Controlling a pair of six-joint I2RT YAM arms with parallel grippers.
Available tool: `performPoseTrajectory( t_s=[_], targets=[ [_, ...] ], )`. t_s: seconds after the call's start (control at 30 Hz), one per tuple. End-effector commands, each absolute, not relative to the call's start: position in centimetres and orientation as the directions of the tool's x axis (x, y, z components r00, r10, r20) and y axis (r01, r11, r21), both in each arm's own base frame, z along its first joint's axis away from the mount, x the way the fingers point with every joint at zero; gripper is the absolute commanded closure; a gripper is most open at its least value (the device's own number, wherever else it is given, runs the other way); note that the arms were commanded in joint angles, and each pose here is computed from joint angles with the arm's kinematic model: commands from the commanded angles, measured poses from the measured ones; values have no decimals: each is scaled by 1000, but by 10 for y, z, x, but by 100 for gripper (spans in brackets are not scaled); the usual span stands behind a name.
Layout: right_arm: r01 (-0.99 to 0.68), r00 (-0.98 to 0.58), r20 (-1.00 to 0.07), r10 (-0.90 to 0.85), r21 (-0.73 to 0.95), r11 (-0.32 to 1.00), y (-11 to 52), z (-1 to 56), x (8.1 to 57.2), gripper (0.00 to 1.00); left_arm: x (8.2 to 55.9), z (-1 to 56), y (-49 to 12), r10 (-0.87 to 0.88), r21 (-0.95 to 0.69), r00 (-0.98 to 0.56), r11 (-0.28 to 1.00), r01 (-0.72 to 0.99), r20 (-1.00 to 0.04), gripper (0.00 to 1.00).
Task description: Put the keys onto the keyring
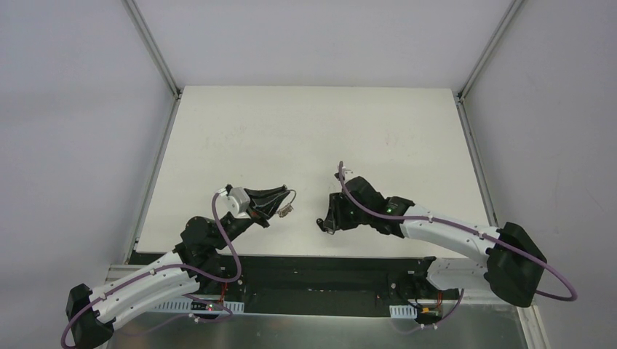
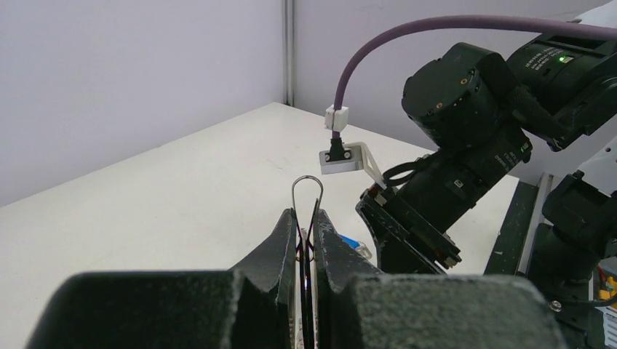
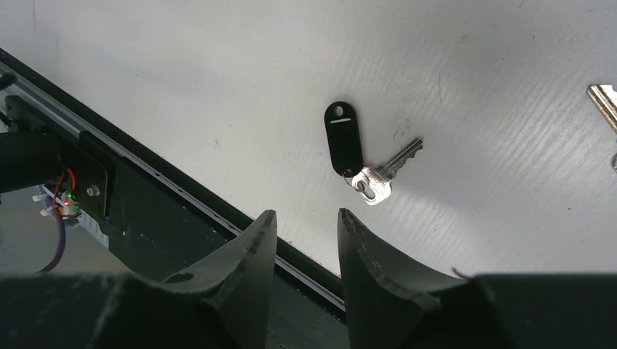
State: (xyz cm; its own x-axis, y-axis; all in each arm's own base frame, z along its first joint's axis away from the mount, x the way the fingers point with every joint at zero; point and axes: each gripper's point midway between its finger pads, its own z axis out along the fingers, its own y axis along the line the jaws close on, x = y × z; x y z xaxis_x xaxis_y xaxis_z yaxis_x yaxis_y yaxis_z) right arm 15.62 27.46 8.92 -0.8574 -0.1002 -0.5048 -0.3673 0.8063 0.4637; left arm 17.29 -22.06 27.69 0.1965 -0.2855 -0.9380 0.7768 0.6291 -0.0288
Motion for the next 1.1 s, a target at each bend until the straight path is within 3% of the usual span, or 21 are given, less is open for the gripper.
performPoseTrajectory(
  t_s=[0.0,0.33,0.53,1.07],
  targets=[
    [-380,-831,-539,-137,372,847,268,75,160,61,174,290,-216,-325,-41,222,640,767,-919,100],
    [-572,-677,-659,-329,190,798,268,60,167,52,174,289,-216,-324,-40,221,639,768,-920,100],
    [-693,-606,-649,-460,146,706,274,51,160,46,174,289,-216,-323,-39,220,637,770,-920,100],
    [-826,-485,-642,-594,115,551,282,39,150,57,175,287,-217,-313,-35,219,640,768,-924,100]
  ],
)
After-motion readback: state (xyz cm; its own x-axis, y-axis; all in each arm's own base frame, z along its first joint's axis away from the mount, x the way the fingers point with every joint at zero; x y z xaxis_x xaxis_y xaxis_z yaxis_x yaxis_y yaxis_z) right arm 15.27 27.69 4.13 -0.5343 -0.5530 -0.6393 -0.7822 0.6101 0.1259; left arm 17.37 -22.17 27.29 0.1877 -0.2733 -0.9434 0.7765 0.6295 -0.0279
